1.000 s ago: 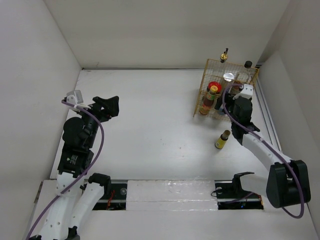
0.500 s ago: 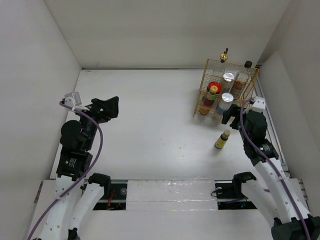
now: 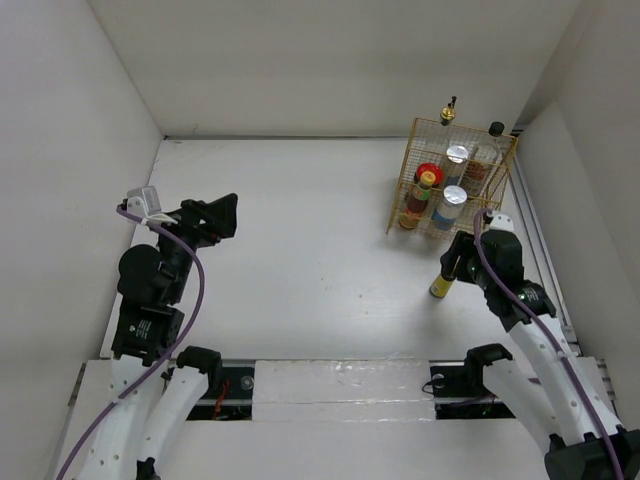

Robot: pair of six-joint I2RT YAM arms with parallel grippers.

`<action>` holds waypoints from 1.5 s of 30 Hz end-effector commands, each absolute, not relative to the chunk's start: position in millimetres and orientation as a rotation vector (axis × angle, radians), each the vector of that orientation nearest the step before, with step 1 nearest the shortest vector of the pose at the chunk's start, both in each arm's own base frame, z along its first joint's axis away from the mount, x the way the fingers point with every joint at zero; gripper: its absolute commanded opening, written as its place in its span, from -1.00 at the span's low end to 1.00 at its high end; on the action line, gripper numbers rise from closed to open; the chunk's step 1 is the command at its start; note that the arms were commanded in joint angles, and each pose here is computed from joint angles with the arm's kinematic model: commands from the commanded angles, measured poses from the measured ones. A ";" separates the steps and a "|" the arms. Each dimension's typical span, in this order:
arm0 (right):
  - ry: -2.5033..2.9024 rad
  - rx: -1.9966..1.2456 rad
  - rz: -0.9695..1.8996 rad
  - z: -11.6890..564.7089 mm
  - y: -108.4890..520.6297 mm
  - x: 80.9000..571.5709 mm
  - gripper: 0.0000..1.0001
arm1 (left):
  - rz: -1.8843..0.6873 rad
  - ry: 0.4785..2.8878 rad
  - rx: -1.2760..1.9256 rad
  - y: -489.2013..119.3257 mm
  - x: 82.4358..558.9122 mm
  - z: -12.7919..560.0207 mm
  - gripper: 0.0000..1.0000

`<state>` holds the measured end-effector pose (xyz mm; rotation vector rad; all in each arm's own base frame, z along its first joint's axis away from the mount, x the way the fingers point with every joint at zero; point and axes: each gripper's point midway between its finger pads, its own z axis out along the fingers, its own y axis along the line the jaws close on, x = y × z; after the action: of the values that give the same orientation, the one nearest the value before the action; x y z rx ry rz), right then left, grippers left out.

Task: Organize the condiment bottles

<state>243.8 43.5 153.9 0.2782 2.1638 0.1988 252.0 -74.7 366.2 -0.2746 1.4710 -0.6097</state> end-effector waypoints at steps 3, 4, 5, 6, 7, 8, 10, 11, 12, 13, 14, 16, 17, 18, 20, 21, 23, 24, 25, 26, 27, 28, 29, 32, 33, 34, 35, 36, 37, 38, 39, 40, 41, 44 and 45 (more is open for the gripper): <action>2.157 0.274 0.245 152.7 51.1 243.7 0.20 | -0.633 1.429 -0.238 -79.3 249.2 375.7 0.68; 2.176 0.275 0.239 146.3 51.0 242.9 0.20 | -0.633 1.429 -0.238 -79.3 249.2 375.7 0.68; 2.176 0.275 0.239 146.3 51.0 242.9 0.20 | -0.633 1.429 -0.238 -79.3 249.2 375.7 0.68; 2.185 0.276 0.236 144.2 51.0 243.1 0.20 | -0.633 1.429 -0.238 -79.3 249.2 375.7 0.68; 2.201 0.263 0.258 139.4 55.3 242.8 0.20 | -0.633 1.429 -0.238 -79.3 249.2 375.7 0.68; 2.201 0.263 0.259 139.4 55.4 242.8 0.20 | -0.633 1.429 -0.238 -79.3 249.2 375.7 0.68; 2.212 0.264 0.255 136.9 55.4 243.1 0.10 | -0.633 1.429 -0.238 -79.3 249.2 375.7 0.68; 2.221 0.264 0.252 135.3 55.1 241.5 -0.01 | -0.633 1.429 -0.238 -79.3 249.2 375.7 0.68; 2.221 0.264 0.252 135.3 55.1 241.4 -0.29 | -0.633 1.429 -0.238 -79.3 249.2 375.7 0.68; 2.194 0.268 0.251 143.9 53.9 243.5 -0.34 | -0.633 1.429 -0.238 -79.3 249.2 375.7 0.68; 2.178 0.265 0.244 147.2 53.4 243.1 -0.36 | -0.633 1.429 -0.238 -79.3 249.2 375.7 0.68; 2.085 0.254 0.238 176.1 50.9 248.0 -0.39 | -0.633 1.429 -0.238 -79.3 249.2 375.7 0.68; 2.056 0.244 0.225 186.4 49.8 249.2 -0.39 | -0.633 1.429 -0.238 -79.3 249.2 375.7 0.68; 2.026 0.267 0.192 196.2 43.4 252.0 -0.39 | -0.633 1.429 -0.238 -79.3 249.2 375.7 0.68; 1.950 0.241 0.162 229.8 39.0 256.7 -0.39 | -0.631 1.438 -0.240 -79.9 251.6 373.5 0.68; 1.902 0.256 0.123 244.8 31.3 260.2 -0.39 | -0.631 1.438 -0.240 -79.9 251.6 373.5 0.68; 1.811 0.282 0.075 279.0 20.3 265.2 -0.41 | -0.631 1.438 -0.240 -79.9 251.6 373.5 0.68; 1.755 0.306 0.070 294.9 16.5 268.3 -0.41 | -0.631 1.438 -0.240 -79.9 251.6 373.5 0.68; 1.698 0.348 0.041 308.7 7.9 270.5 -0.41 | -0.631 1.438 -0.240 -79.9 251.6 373.5 0.68; 1.668 0.364 0.017 314.7 3.7 275.9 -0.41 | -0.629 1.449 -0.241 -80.6 254.2 370.9 0.68; 1.623 0.377 0.005 324.6 1.0 282.3 -0.41 | -0.635 1.451 -0.234 -82.6 256.0 370.9 0.68; 1.599 0.406 -0.032 331.6 -7.5 286.0 -0.41 | -0.635 1.451 -0.234 -82.7 256.0 370.9 0.68; 1.588 0.432 -0.056 334.6 -13.9 290.7 -0.44 | -0.635 1.451 -0.234 -82.7 256.0 370.9 0.68; 1.576 0.455 -0.070 342.8 -22.0 312.8 -0.46 | -0.639 1.471 -0.228 -85.5 259.9 366.3 0.68; 1.559 0.453 -0.057 348.4 -22.4 318.5 -0.46 | -0.637 1.480 -0.229 -86.1 262.2 363.9 0.68; 1.554 0.451 -0.051 347.7 -22.8 328.9 -0.46 | -0.637 1.480 -0.229 -86.1 262.2 363.9 0.68; 1.546 0.459 -0.041 350.3 -24.4 333.4 -0.46 | -0.637 1.480 -0.229 -86.1 262.2 363.9 0.68; 1.539 0.479 -0.060 349.6 -32.7 336.6 -0.48 | -0.637 1.480 -0.229 -86.1 262.2 363.9 0.68; 1.538 0.477 -0.057 348.0 -33.8 344.0 -0.48 | -0.637 1.480 -0.229 -86.1 262.2 363.9 0.68; 1.537 0.480 -0.059 347.1 -36.5 347.1 -0.48 | -0.637 1.480 -0.229 -86.1 262.2 363.9 0.68; 1.531 0.491 -0.069 346.7 -42.7 350.3 -0.48 | -0.635 1.491 -0.231 -86.7 264.8 361.2 0.68; 1.546 0.493 -0.074 340.3 -45.1 357.6 -0.48 | -0.635 1.491 -0.231 -86.7 264.8 361.2 0.68; 1.539 0.493 -0.071 340.4 -47.6 362.8 -0.48 | -0.635 1.491 -0.231 -86.7 264.8 361.2 0.68; 1.593 0.494 -0.082 319.9 -51.8 382.5 -0.48 | -0.635 1.491 -0.231 -86.7 264.8 361.2 0.68; 1.612 0.495 -0.084 313.0 -54.5 386.3 -0.48 | -0.635 1.493 -0.231 -87.1 266.5 362.8 0.68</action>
<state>360.8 -53.8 263.2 0.5145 1.7758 -0.1542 264.5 -81.7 353.6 -0.2645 1.5257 -0.6150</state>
